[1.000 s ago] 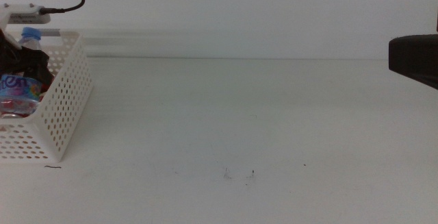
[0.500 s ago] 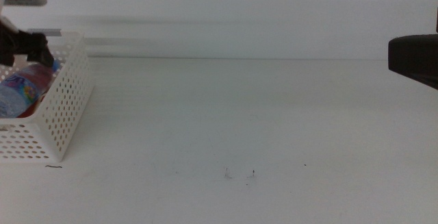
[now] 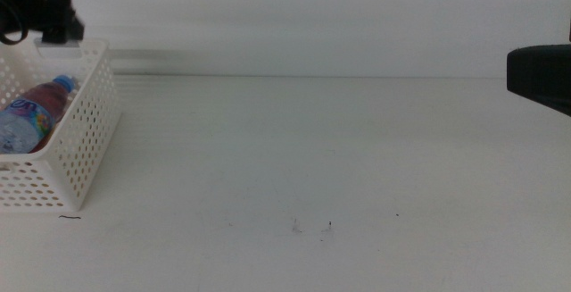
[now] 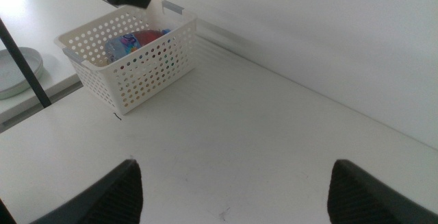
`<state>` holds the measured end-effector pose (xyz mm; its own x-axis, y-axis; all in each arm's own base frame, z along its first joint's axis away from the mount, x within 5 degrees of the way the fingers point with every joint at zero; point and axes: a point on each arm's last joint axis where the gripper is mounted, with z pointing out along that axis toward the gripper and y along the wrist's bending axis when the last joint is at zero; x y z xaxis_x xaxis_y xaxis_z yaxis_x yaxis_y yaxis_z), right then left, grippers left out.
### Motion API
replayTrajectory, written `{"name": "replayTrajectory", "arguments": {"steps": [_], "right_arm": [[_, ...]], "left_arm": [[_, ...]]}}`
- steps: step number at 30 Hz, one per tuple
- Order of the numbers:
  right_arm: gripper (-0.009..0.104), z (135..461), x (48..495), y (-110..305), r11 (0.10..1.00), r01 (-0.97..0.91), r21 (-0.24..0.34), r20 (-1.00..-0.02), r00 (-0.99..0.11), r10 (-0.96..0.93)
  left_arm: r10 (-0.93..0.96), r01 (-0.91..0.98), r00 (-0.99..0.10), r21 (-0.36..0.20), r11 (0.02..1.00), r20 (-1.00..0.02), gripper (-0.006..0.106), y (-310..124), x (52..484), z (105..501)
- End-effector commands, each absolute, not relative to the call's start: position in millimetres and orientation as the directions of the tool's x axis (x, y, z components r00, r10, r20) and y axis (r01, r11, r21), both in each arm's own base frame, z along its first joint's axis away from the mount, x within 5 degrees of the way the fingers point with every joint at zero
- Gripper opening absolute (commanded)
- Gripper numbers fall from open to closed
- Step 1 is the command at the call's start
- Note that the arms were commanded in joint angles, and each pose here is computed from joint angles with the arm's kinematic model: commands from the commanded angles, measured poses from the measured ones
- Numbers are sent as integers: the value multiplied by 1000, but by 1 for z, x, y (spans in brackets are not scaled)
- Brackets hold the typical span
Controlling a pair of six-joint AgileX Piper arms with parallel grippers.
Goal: Use arms to grab the bottles and put them into the dustbin to the left of the table.
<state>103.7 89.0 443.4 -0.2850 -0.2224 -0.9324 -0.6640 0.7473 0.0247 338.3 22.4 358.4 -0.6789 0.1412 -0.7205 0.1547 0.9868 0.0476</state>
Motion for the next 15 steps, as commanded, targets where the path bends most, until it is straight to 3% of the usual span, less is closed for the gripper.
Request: {"name": "replayTrajectory", "arguments": {"steps": [1,7,15], "right_arm": [[88,446,104,88,753,-658,18,-938,-272,-215],[88,446,104,88,753,-658,18,-938,-272,-215],[88,446,104,88,753,-658,18,-938,-272,-215]], "left_arm": [[167,189,-595,66,980,-786,94,5,317,380],[228,333,-407,89,939,-884,94,-45,260,422],[201,503,-209,71,861,-957,94,-79,178,425]]}}
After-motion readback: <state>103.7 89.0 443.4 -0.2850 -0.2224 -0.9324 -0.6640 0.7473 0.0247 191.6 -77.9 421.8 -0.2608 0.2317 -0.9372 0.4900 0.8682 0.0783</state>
